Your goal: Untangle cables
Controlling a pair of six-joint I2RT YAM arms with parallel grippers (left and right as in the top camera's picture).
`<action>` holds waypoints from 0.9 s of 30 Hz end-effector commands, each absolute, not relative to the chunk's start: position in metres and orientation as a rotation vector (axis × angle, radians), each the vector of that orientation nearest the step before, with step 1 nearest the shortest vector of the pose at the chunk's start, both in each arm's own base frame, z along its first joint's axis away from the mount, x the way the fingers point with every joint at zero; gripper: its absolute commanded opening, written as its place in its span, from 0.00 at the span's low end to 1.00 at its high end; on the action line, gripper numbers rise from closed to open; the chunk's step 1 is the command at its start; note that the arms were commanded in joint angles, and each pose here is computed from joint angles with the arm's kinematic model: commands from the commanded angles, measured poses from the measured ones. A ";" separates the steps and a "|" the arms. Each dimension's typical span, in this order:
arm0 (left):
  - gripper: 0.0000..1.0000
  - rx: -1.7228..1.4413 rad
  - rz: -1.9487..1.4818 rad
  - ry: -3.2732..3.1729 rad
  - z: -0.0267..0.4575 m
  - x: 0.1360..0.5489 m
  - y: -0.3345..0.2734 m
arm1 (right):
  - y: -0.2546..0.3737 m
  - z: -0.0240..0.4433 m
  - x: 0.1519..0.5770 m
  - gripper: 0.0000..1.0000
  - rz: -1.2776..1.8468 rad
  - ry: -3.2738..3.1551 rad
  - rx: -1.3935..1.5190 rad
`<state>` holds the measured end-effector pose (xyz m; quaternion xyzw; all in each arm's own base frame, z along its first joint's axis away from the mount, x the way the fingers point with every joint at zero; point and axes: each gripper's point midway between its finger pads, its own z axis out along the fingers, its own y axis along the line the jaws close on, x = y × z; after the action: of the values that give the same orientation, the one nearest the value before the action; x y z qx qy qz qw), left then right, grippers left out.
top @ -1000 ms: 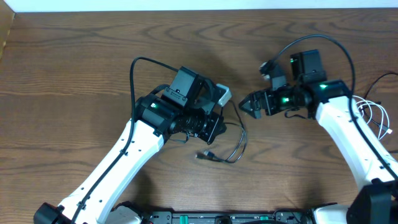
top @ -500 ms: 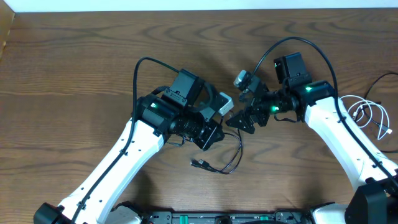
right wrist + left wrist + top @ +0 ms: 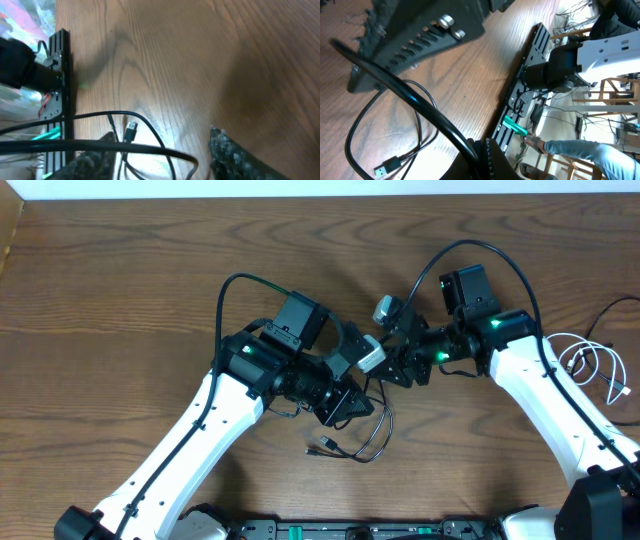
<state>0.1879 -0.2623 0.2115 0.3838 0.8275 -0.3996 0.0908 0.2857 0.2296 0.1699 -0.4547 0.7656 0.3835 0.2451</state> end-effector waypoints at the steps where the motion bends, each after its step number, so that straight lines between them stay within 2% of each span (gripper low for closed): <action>1: 0.08 1.171 -1.214 2.413 0.220 0.187 -0.266 | 0.234 0.175 0.285 0.49 1.072 2.055 -1.258; 9: 0.07 1.172 -1.214 2.412 0.220 0.187 -0.266 | 0.234 0.175 0.285 0.33 1.071 2.056 -1.258; 13: 0.08 1.170 -1.204 2.413 0.219 0.188 -0.265 | 0.234 0.175 0.284 0.16 1.072 2.057 -1.258; 19: 0.07 1.172 -1.193 2.388 0.221 0.192 -0.267 | 0.234 0.174 0.283 0.08 1.077 2.067 -1.257; 23: 0.07 1.168 -1.145 2.380 0.219 0.199 -0.267 | 0.230 0.169 0.281 0.08 1.072 2.133 -1.223; 25: 0.07 1.162 -1.098 2.379 0.217 0.205 -0.266 | 0.222 0.160 0.290 0.06 1.016 2.271 -1.101; 27: 0.07 1.146 -1.033 2.385 0.213 0.213 -0.263 | 0.204 0.146 0.309 0.06 0.898 2.510 -0.772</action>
<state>0.2012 -0.2661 0.2131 0.3918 0.8242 -0.3895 0.1242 0.2872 0.2234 0.1619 -0.4167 0.8005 0.3705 0.2196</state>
